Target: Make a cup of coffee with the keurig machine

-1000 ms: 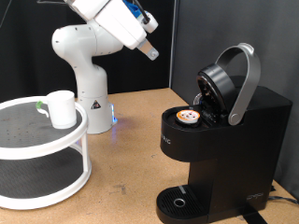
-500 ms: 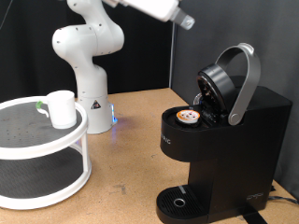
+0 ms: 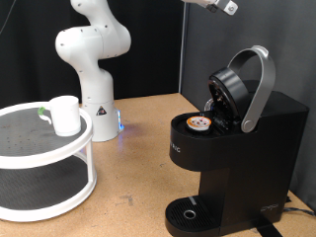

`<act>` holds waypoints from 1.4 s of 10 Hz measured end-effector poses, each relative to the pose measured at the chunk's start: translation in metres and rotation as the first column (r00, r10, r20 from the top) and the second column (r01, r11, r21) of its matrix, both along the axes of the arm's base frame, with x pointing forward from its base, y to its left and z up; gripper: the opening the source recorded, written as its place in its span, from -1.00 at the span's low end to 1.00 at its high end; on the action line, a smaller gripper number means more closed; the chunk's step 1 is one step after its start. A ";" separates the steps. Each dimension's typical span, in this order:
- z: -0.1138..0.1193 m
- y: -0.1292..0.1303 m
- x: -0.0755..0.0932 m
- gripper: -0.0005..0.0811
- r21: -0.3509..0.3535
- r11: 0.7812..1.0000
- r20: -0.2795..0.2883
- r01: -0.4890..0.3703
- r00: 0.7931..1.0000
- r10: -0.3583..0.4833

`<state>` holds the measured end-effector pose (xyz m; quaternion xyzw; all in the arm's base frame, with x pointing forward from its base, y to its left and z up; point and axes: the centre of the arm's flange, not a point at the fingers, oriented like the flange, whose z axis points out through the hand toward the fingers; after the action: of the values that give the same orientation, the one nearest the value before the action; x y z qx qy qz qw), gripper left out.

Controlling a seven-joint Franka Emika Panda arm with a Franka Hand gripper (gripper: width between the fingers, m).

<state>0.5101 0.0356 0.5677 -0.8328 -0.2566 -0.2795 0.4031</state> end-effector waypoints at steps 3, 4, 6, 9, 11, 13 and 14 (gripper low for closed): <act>-0.002 0.001 0.001 0.97 0.011 1.000 0.038 -0.009 0.999 0.008; -0.001 0.008 0.001 0.97 0.013 1.000 0.040 -0.018 0.999 0.017; 0.000 0.034 0.000 0.97 0.015 0.997 0.023 -0.079 0.997 0.079; 0.010 0.076 0.002 0.97 0.021 0.993 0.043 -0.119 0.992 0.118; 0.016 0.100 -0.001 0.97 0.011 0.992 0.043 -0.126 0.991 0.125; 0.014 0.122 -0.005 0.97 -0.016 0.990 0.028 -0.140 0.990 0.140; 0.013 0.131 -0.006 0.97 -0.031 0.990 0.025 -0.137 0.990 0.137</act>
<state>0.5039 0.1670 0.5802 -0.8152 -0.3226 -0.2585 0.4056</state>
